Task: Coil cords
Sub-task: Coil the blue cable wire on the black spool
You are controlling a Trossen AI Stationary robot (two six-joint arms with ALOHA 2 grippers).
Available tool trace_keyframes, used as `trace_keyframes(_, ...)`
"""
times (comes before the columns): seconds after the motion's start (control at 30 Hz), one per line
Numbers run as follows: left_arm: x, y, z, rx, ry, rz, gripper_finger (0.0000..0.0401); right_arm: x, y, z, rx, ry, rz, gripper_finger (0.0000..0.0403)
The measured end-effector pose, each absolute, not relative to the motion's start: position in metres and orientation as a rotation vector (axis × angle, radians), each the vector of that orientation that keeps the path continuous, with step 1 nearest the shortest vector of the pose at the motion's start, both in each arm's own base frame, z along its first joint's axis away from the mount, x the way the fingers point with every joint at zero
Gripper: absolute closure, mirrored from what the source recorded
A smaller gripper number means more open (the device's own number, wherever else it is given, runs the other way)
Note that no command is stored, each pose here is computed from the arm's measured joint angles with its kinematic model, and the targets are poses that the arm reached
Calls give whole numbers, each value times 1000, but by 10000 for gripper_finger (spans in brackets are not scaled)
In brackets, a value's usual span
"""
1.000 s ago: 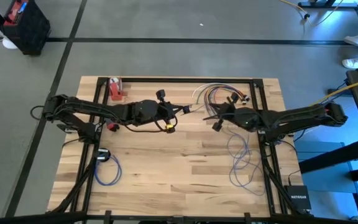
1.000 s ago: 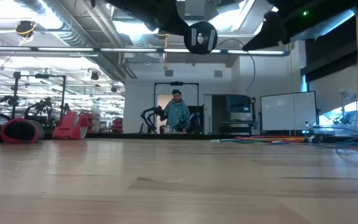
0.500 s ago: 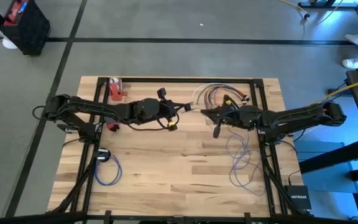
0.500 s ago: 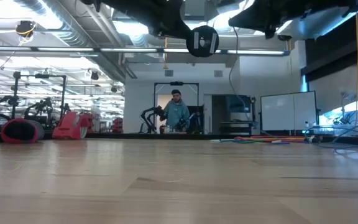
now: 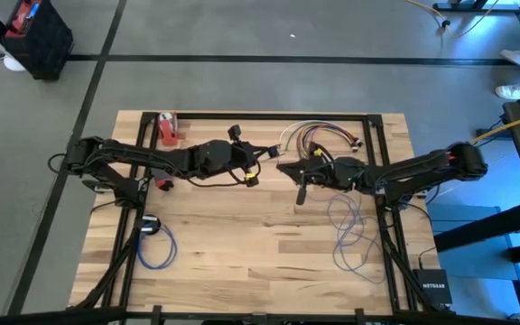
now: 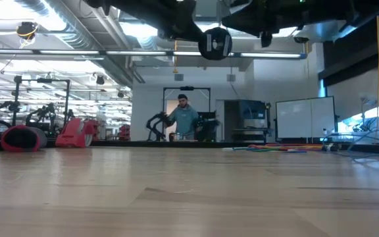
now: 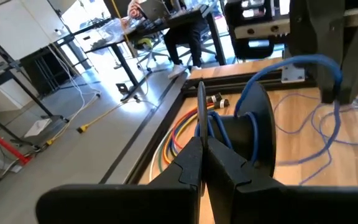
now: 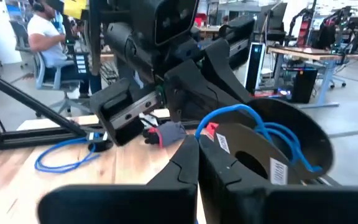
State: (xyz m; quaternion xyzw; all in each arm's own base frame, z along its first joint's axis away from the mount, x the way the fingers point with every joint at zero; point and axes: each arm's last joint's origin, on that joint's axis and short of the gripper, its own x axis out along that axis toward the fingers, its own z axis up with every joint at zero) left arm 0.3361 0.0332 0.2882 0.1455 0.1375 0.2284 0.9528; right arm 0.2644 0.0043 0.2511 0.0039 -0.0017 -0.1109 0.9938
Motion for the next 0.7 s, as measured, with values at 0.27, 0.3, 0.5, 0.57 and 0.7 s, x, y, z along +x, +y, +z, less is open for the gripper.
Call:
trace_keyframes(0.27,337,33,290,273,252,469,396,283,5,247,-4,-1,-222,401)
trace_keyframes(0.3,337,33,290,273,252,469,396,286,5,248,-8,1,-222,401)
trace_keyframes(0.5,337,33,291,265,247,469,396,304,6,252,-59,20,-223,401)
trace_keyframes(0.57,337,32,291,263,241,469,396,308,6,251,-68,48,-229,401)
trace_keyframes(0.7,337,32,295,222,194,475,396,311,5,243,-103,118,-256,401)
